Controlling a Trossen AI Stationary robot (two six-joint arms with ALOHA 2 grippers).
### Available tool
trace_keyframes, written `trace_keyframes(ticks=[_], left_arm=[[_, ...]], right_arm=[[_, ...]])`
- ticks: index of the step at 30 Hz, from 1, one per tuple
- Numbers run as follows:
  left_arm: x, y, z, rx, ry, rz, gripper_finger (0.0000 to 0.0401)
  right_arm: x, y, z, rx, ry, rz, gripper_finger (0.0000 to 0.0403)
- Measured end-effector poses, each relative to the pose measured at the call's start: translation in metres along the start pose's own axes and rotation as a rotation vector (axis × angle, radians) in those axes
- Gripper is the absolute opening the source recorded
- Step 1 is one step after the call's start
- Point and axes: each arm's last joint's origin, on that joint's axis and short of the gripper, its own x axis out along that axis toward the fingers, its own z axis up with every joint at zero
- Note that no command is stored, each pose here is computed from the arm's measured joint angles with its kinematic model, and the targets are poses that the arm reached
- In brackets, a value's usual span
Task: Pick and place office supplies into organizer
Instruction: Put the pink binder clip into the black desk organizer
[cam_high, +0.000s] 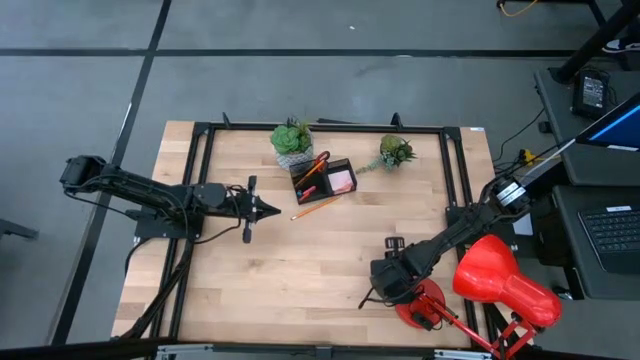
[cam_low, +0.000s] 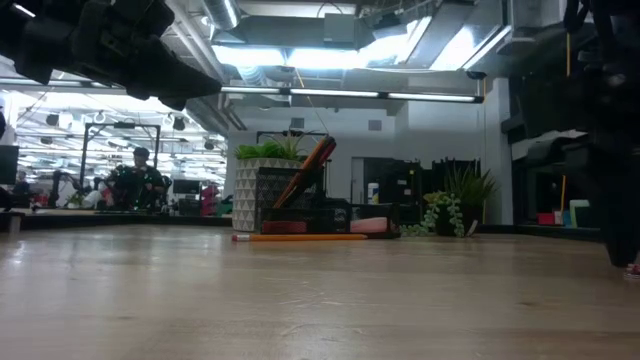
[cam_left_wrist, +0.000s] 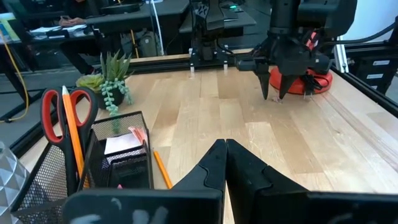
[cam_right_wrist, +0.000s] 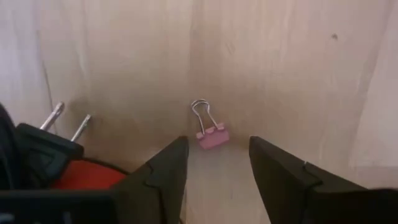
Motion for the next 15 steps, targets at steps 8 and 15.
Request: trace_keyframes(ticks=[8, 15], left_arm=[[0.0, 0.0, 0.0, 0.0, 0.0, 0.0, 0.0002], [0.0, 0.0, 0.0, 0.0, 0.0, 0.0, 0.0001]], right_arm=[[0.0006, 0.0019, 0.001, -0.073, -0.018, 0.014, 0.0168], [0.0008, 0.0023, 0.0013, -0.149, -0.021, 0.016, 0.0154]])
